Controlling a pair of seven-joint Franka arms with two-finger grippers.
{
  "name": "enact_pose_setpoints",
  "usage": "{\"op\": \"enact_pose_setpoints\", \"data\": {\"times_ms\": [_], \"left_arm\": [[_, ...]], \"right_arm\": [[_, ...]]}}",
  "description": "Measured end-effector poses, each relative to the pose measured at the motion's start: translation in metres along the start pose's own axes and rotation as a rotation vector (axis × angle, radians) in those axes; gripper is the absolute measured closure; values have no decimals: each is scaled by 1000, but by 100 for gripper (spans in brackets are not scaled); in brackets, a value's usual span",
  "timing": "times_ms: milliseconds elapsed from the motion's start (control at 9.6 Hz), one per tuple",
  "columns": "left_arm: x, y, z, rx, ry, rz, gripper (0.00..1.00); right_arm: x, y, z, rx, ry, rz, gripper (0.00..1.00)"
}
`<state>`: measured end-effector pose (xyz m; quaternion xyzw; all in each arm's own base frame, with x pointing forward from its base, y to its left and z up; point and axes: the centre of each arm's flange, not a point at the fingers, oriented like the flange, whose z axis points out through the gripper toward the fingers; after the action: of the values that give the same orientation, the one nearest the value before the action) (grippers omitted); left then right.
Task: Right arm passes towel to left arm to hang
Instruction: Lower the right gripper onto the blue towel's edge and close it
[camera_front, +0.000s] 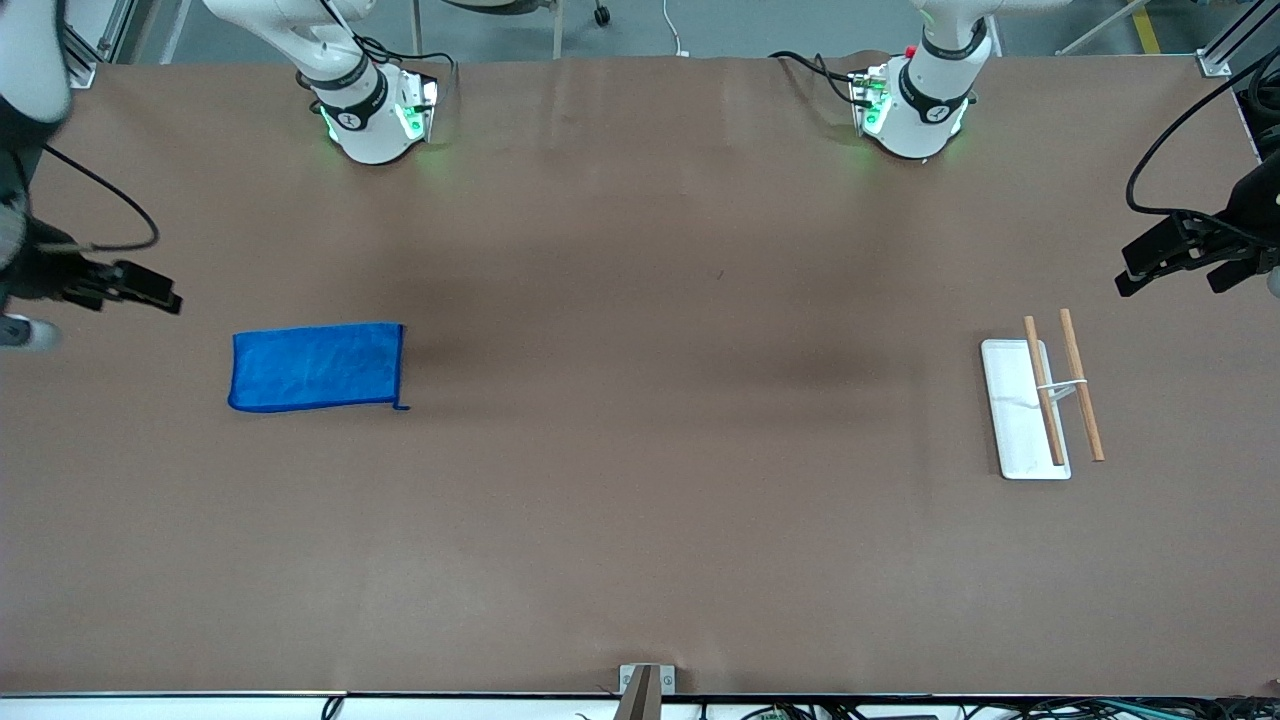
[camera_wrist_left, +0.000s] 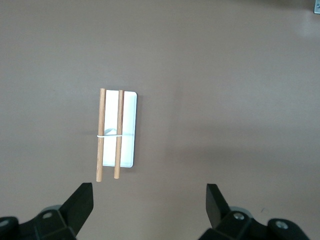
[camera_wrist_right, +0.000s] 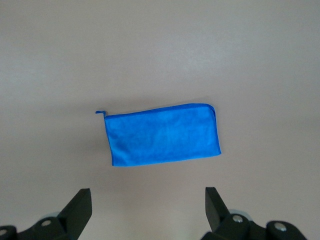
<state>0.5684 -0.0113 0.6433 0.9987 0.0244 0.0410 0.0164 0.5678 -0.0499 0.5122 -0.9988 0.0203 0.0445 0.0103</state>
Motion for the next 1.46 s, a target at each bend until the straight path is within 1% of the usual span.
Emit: {"op": "enact_pose_setpoints", "data": {"times_ms": [208,417,833,938,1042,1250,1354,1458], "left_arm": [[0,0,1,0,-1,0,0],[0,-1,1,0,-2,-1,0],[2,0,8,1,-14,0,0],[2,1,9,1,-16,1,0],[2,1,9,1,-16,1,0],[2,1,9,1,-17,2,0],[2,1,9,1,-19,2,0],[2,1,9,1,-20,2,0]], "right_arm": [[-1,17,82,-3,29,-53,0],[-18,38,157,-13,77,-85,0],[-53,31,286,-38,129,-107,0],[-55,29,305,-43,132,-112,0],[-55,29,318,-45,124,-113,0],[-56,29,331,-49,131,-116,3],[-58,28,338,-51,133,-117,5],[-58,28,342,-51,130,-118,11]]}}
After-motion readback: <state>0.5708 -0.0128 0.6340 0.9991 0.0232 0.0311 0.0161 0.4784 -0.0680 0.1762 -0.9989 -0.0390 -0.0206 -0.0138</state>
